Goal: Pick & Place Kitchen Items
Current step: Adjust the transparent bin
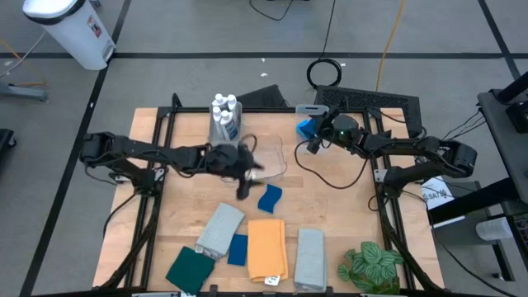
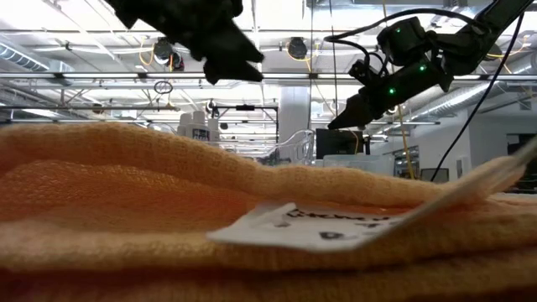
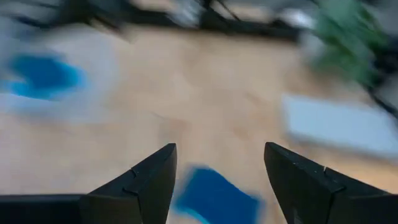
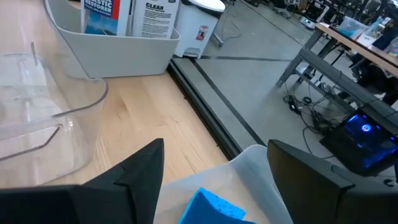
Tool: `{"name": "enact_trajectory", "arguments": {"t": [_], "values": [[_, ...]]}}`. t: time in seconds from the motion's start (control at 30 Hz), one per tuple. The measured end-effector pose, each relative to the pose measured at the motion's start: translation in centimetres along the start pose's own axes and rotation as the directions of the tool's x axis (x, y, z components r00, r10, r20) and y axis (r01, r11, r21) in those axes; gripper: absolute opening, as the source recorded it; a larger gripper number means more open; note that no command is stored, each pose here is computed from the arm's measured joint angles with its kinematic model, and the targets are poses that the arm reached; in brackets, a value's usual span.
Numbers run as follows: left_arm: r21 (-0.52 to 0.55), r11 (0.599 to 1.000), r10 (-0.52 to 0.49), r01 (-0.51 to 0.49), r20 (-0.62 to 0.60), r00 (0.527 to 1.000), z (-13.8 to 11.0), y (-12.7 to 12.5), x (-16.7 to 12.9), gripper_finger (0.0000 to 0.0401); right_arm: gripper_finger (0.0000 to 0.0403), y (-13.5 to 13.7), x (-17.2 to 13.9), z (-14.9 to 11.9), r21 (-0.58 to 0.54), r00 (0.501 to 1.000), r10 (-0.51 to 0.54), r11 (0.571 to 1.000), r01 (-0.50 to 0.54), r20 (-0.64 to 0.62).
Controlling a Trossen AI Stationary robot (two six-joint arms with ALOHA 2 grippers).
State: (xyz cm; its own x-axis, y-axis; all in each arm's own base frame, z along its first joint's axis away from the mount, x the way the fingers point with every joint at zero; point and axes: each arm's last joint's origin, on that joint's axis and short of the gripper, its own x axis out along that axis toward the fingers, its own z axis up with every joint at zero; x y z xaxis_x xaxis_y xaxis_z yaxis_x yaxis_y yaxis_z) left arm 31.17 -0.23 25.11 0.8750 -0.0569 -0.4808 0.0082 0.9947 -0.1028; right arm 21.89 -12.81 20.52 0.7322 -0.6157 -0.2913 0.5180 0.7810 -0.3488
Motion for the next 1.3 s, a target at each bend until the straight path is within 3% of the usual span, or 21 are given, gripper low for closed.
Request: {"name": "enact_trajectory", "arguments": {"t": [0.07,0.13,0.37,0.53,0.63,0.8,0.87,1.0,1.3], "values": [[0.012,0.998,-0.065,0.067,-0.101,0.993,-1.0,-1.2,0.0,0.0248,0.0255,0.0,0.0,0.0,-0.004,1.000,0.000,1.000,0.000,0.000],[-0.004,0.997,-0.070,0.071,-0.220,0.973,-2.3,-2.4,-0.2,0.0248,0.0254,0.0,0.0,0.0,-0.014,1.000,0.000,1.000,0.000,0.000],[-0.125,0.974,0.094,-0.191,-0.541,0.836,-6.2,-5.2,-1.6,0.0248,0.0254,0.0,0.0,-0.1,0.012,1.000,0.002,1.000,-0.002,-0.006],[-0.134,0.934,0.191,-0.331,-0.595,0.780,-7.1,-6.9,-3.9,0.0223,0.0254,0.1,0.0,-0.2,0.024,1.000,0.009,1.000,-0.009,-0.019],[-0.112,0.872,0.321,-0.477,-0.605,0.729,-7.5,-6.9,-5.5,0.0196,0.0254,0.1,0.0,-0.2,0.013,1.000,0.008,1.000,-0.008,-0.016],[-0.032,0.691,0.590,-0.722,-0.553,0.588,-8.1,-5.3,-6.4,0.0151,0.0254,0.1,0.0,-0.2,0.006,1.000,0.008,1.000,-0.008,-0.016],[-0.019,0.645,0.639,-0.764,-0.535,0.553,-8.7,-4.2,-5.8,0.0133,0.0254,0.1,0.0,-0.2,0.006,1.000,0.008,1.000,-0.008,-0.016],[-0.048,0.624,0.640,-0.780,-0.541,0.545,-9.8,-2.3,-4.5,0.0101,0.0254,0.1,0.0,-0.2,0.023,1.000,0.009,1.000,-0.009,-0.018],[-0.026,0.674,0.637,-0.738,-0.485,0.599,-10.2,0.5,-3.0,0.0059,0.0254,0.1,0.0,-0.1,0.007,1.000,0.008,1.000,-0.008,-0.012]]}}
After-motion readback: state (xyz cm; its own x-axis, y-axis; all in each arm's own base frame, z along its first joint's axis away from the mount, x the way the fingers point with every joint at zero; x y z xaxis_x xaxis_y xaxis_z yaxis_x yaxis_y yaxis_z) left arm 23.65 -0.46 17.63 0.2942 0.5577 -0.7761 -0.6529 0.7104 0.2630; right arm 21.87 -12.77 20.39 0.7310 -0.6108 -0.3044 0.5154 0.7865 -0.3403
